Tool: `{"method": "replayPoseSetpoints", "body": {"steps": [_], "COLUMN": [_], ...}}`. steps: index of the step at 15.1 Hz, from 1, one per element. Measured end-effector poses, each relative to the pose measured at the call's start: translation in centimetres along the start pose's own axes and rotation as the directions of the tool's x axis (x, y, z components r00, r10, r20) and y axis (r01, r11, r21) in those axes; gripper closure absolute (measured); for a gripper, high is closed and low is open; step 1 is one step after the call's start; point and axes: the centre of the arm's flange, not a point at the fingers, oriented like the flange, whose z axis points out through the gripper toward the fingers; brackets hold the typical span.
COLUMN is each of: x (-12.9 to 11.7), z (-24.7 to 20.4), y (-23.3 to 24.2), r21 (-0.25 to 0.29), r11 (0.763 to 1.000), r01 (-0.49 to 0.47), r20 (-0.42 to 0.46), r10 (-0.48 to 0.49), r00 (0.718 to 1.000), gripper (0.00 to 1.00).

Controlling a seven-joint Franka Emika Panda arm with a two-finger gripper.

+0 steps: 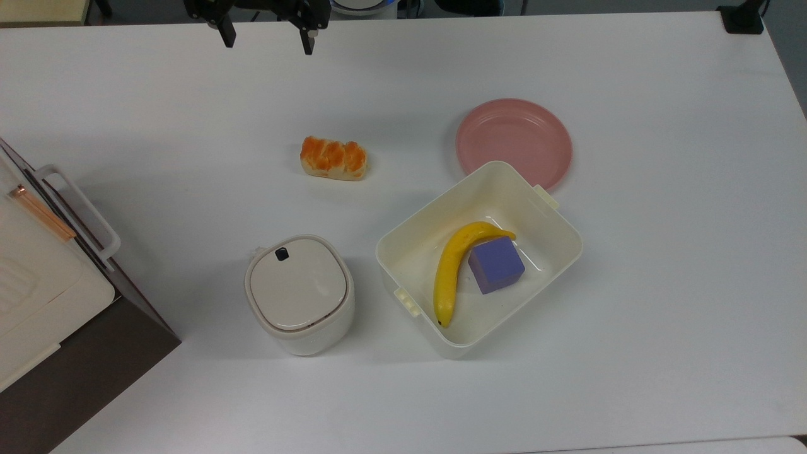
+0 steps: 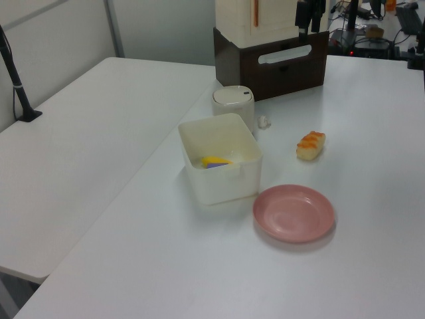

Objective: Put the bread on a plate

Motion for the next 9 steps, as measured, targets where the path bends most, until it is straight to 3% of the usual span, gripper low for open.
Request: {"method": "replayPoseSetpoints", "body": {"steps": [9], "x": [-0.16], "z": [-0.31], "y": [-0.63], "r21": [0.0], "r11": [1.0], "r01": [0.012], "r20": [-0.005], "r10": [-0.012], "r00": [1.0], "gripper": [0.0]}}
